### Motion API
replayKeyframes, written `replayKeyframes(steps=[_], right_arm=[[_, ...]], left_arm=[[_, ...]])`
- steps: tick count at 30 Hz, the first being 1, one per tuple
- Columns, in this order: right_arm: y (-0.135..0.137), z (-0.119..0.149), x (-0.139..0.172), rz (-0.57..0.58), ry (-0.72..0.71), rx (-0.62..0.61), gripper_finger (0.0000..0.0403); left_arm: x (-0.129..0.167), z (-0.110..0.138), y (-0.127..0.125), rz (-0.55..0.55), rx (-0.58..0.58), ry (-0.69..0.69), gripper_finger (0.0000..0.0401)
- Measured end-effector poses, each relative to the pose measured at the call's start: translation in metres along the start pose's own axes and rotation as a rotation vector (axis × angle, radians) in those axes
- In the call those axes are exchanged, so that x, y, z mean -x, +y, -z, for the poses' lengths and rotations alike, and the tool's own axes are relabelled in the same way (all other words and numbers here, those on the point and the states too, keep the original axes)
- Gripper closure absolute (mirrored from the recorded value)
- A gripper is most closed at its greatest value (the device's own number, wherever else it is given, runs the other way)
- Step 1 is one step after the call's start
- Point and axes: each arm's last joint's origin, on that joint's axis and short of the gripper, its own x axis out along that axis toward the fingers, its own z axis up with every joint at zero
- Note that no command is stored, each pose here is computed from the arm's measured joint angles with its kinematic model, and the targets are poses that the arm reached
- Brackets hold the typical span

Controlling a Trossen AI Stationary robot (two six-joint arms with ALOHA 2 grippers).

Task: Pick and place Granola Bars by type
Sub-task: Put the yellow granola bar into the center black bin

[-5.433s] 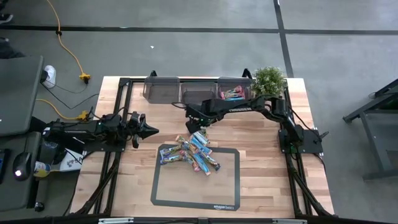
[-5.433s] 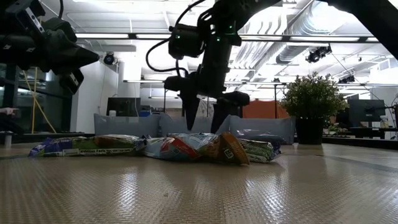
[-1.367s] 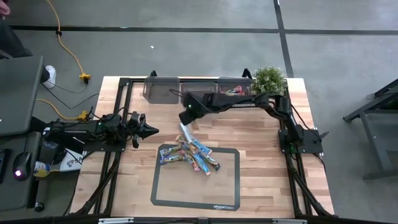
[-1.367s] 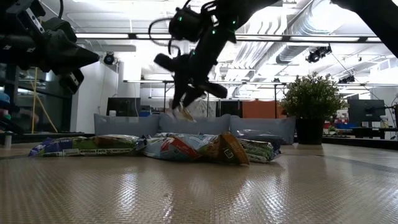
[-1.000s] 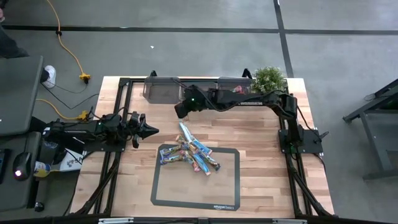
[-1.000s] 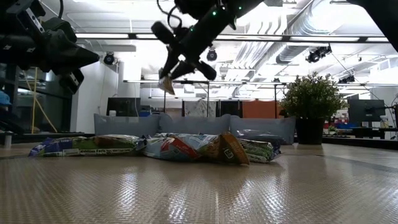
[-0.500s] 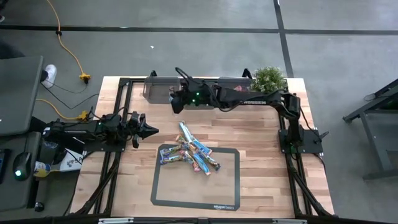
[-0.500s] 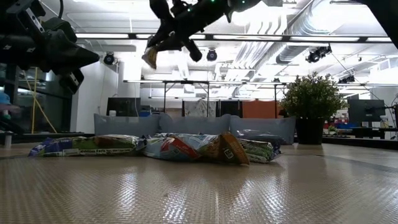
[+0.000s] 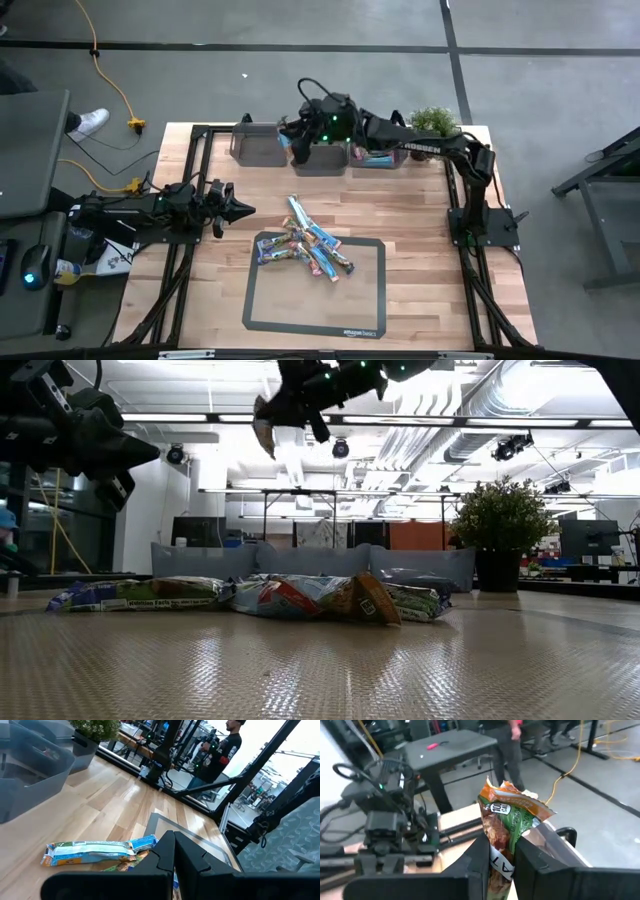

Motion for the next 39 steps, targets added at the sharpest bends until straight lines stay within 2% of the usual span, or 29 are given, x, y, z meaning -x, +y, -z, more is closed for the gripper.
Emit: replayKeyframes(steps=[13,19,25,33,39], right_arm=[[-0.085,0.004,0.023,0.101,0.172,0.079,0.0355],[-0.115,0.004,0.035,0.098,0.208,0.128,0.0355],[-0.125,0.015,0.033,0.054,0.261,0.197,0.0355],[-0.122,0.063,-0.002,-0.027,0.435,0.259,0.0355],[-0.125,0.091,-0.015,-0.036,0.549,0.289,0.0355]], left_arm=[[0.000,0.000,0.001,-0.026,0.000,-0.012,0.0400],[0.000,0.000,0.001,-0.035,0.000,-0.017,0.0400],[0.000,-0.001,0.001,-0.037,0.000,-0.021,0.0400],[0.000,-0.001,0.001,-0.038,0.000,-0.023,0.0400],[0.000,-0.001,0.001,-0.038,0.000,-0.024,0.0400]])
